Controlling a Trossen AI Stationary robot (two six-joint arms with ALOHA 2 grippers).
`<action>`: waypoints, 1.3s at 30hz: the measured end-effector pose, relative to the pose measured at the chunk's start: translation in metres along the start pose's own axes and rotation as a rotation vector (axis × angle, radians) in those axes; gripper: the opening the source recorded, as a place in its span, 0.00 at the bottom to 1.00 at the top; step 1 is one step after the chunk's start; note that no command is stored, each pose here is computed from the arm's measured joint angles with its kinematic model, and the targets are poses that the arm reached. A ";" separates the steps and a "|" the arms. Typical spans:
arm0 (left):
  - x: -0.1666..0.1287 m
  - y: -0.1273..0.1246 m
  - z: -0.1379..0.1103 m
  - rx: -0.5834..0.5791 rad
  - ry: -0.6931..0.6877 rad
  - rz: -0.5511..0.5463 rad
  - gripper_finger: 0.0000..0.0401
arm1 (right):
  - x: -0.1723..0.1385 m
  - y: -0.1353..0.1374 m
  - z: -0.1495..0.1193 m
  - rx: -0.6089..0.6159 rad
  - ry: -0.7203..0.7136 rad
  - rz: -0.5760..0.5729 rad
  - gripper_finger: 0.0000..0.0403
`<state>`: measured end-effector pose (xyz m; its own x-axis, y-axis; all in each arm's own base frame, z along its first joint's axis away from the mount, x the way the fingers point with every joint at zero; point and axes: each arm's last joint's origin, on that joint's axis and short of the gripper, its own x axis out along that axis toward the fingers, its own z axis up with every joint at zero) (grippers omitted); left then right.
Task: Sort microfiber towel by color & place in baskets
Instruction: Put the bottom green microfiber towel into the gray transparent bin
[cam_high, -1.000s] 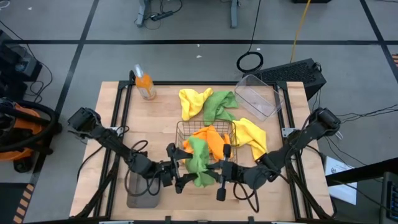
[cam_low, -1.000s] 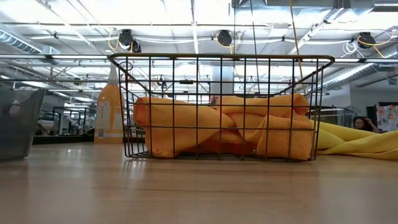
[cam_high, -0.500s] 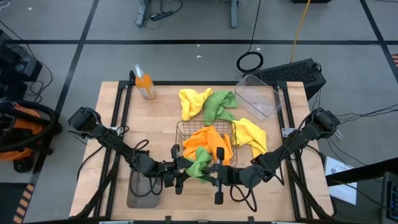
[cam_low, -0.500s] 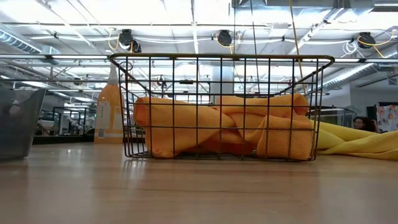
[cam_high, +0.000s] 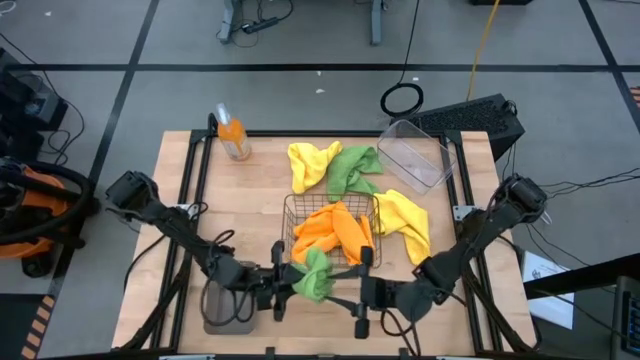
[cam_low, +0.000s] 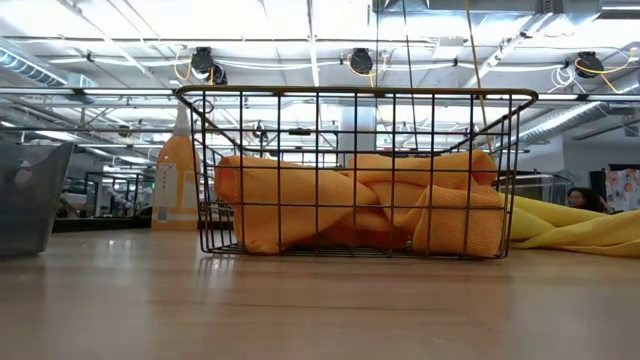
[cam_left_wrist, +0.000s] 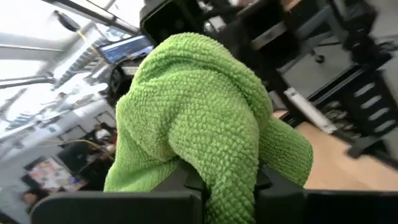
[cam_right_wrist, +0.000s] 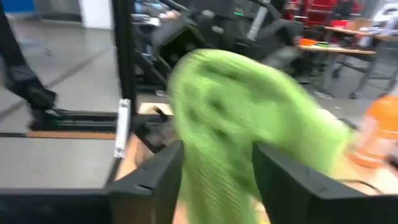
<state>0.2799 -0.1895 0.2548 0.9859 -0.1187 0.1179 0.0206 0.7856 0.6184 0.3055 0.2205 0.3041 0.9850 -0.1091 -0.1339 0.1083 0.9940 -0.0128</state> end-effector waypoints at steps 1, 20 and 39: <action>-0.004 0.000 0.003 -0.017 0.013 -0.014 0.08 | -0.005 0.001 0.002 0.005 0.002 -0.010 0.49; -0.110 -0.003 0.029 -0.731 0.562 -0.362 0.09 | -0.063 0.027 -0.002 -0.109 0.076 0.031 0.51; -0.151 -0.023 -0.022 -0.796 0.952 -0.250 0.10 | -0.062 0.026 -0.004 -0.133 0.091 0.027 0.49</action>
<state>0.1339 -0.1767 0.2057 0.6626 -0.0936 -0.7431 -0.0094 0.9910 -0.1332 0.2463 0.2529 0.3082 0.9704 -0.0881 -0.2248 0.0577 0.9887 -0.1386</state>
